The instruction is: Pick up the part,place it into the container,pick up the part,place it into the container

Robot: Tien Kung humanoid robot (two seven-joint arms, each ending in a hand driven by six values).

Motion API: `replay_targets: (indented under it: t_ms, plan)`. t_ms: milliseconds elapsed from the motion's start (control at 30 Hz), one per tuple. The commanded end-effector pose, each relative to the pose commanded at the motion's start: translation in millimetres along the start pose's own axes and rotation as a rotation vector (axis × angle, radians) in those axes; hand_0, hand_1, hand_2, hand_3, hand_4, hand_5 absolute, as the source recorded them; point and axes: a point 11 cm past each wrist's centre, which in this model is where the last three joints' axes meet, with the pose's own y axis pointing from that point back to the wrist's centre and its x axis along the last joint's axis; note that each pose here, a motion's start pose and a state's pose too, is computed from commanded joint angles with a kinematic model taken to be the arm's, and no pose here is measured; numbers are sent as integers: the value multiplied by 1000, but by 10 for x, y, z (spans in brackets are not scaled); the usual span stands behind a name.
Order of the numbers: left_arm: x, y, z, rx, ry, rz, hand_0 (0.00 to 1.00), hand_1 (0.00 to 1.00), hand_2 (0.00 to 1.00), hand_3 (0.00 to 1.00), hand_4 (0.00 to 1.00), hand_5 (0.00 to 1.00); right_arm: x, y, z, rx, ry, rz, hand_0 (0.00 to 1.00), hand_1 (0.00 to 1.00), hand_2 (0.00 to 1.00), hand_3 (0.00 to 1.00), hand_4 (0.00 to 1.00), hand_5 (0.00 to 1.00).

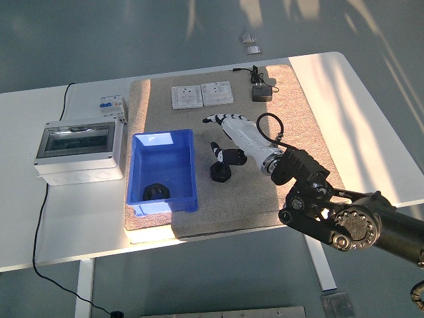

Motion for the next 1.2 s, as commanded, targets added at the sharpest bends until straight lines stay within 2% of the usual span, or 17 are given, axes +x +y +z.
replay_targets:
  t_ms: [100,133,267,300,333,700,733,900,933,1133,1167,1200]
  plan:
    - [-6,1,-1,0,-2,-1,684,675,712,645,731,714,-117,11,43,-28,-24,-71,998,914,930,892,580,80]
    - [-6,1,-1,0,-3,-1,684,674,712,645,729,715,-146,13,50,-33,-31,-89,998,932,971,958,672,107]
    - [-10,1,-2,-1,-4,-1,684,674,712,645,729,715,-216,20,63,-41,-43,-139,998,932,971,958,672,107]
    - [-11,2,-1,-1,-3,-1,684,674,712,645,729,715,-223,20,66,-42,-44,-143,998,932,971,958,672,107]
    - [-11,2,-1,-1,-3,-1,684,675,712,641,716,721,-230,21,68,-43,-45,-148,998,969,998,998,720,172]
    - [-4,1,18,-9,-4,2,683,674,712,636,692,727,-369,0,166,-92,-46,-180,998,973,998,998,738,190]
    - [-3,1,19,-9,-3,3,684,674,712,631,677,729,-376,1,169,-95,-44,-180,998,970,998,998,711,174]
    - [-2,2,29,-13,1,4,684,674,712,631,677,729,-405,8,171,-106,-16,-172,998,970,998,998,711,174]
    - [-2,2,32,-14,1,4,684,673,712,632,677,733,-410,9,168,-106,-5,-166,998,773,936,970,707,192]
    - [-2,2,46,-17,4,4,684,673,712,632,677,733,-430,17,155,-98,51,-139,998,773,936,970,707,192]
    - [-2,2,47,-17,5,3,682,673,712,631,676,734,-434,18,154,-97,54,-139,879,465,694,829,573,110]
    - [-1,2,48,-18,5,3,682,673,712,631,676,734,-442,20,151,-94,57,-139,879,465,694,829,573,110]
